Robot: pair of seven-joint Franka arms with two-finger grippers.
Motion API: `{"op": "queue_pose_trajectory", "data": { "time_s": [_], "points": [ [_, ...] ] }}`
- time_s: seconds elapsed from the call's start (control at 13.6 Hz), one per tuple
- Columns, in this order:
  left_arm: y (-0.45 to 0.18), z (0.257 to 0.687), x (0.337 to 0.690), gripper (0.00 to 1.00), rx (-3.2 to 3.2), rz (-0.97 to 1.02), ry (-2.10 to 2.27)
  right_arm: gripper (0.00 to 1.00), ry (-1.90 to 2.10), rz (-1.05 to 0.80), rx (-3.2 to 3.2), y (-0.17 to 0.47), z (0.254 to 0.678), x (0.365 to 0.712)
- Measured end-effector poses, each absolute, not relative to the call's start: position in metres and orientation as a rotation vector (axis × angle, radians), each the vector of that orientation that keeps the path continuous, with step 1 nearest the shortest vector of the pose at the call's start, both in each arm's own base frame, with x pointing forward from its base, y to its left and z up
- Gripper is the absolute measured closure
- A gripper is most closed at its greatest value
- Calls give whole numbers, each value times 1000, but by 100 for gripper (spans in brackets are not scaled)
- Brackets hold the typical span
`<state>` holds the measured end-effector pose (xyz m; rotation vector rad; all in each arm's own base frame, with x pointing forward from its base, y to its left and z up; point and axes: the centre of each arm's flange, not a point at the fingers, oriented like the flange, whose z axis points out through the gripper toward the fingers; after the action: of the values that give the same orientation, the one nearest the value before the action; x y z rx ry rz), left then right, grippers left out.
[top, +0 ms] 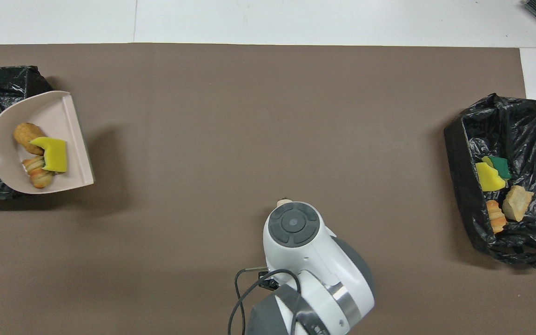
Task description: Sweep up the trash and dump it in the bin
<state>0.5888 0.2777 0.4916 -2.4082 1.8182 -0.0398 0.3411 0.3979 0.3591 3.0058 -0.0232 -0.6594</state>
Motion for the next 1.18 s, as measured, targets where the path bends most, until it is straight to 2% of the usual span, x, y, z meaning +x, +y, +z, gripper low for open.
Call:
{"op": "queue_pose_trajectory", "data": {
  "time_s": [0.29, 0.66, 0.74, 0.88, 1.18],
  "points": [
    [341, 517, 596, 69, -2265, 20, 1828, 74, 24, -660, 3035, 424, 348, 314],
    [337, 530, 623, 69, -2067, 209, 1851, 74, 27, -699, 3042, 431, 331, 290],
    [330, 529, 630, 69, -2022, 251, 1864, 69, 24, -712, 3034, 429, 332, 291],
    [317, 528, 640, 69, -1946, 329, 1888, 48, -7, -733, 3030, 424, 343, 306],
    [314, 531, 642, 69, -1852, 456, 1888, 1, -134, -662, 3132, 369, 389, 403]
  ]
}}
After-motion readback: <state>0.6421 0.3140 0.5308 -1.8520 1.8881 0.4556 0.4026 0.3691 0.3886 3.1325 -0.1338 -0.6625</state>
